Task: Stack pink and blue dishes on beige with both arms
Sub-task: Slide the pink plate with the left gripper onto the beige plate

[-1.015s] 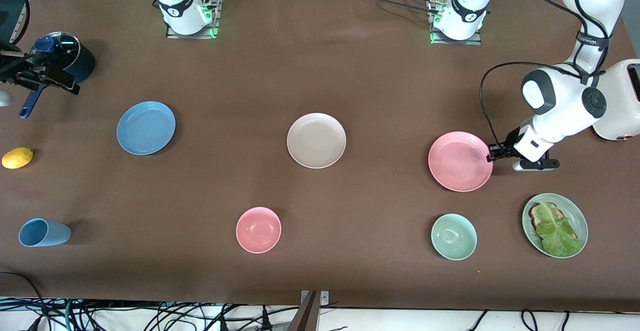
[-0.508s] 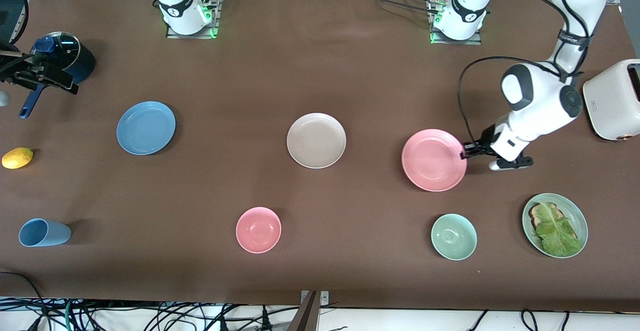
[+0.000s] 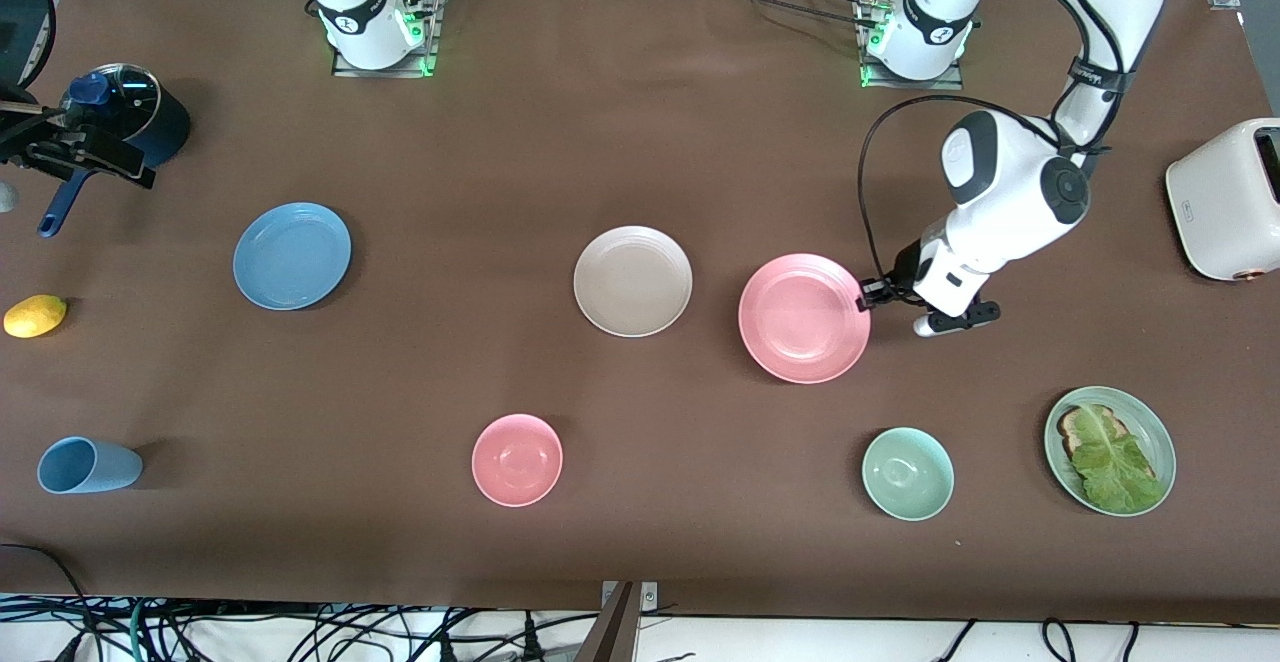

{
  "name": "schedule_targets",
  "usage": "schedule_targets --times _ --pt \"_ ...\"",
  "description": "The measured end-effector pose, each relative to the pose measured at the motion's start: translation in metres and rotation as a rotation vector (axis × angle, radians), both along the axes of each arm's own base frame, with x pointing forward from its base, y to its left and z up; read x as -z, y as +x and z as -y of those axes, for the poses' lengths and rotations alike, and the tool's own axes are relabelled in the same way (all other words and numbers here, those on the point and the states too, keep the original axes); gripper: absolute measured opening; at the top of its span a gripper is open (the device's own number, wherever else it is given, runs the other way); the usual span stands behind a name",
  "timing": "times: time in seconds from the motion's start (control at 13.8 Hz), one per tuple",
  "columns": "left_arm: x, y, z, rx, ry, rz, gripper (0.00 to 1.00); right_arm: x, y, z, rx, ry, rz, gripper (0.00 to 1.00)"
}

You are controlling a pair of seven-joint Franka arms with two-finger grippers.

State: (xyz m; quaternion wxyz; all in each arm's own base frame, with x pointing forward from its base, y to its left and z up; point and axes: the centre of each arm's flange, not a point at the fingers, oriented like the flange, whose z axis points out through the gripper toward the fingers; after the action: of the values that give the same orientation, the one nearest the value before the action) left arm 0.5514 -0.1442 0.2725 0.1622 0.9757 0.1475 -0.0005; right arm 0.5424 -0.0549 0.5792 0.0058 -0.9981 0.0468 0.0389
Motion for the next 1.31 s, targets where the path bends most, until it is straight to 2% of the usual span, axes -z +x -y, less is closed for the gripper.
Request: schedule_targets --times 0.51,0.8,1.31 --pt "-0.01 -0.024 0.111 0.0 -0.025 0.014 0.06 0.001 -0.001 0.008 0.015 0.0 -0.002 1.0" --pt "0.001 -0.051 0.177 -0.009 -0.041 0.031 0.06 0.001 -0.001 0.009 0.016 0.0 -0.002 1.0" --pt "0.03 -0.073 0.214 -0.01 -0.022 0.061 0.06 0.001 -0.001 0.012 0.022 0.001 -0.003 1.0"
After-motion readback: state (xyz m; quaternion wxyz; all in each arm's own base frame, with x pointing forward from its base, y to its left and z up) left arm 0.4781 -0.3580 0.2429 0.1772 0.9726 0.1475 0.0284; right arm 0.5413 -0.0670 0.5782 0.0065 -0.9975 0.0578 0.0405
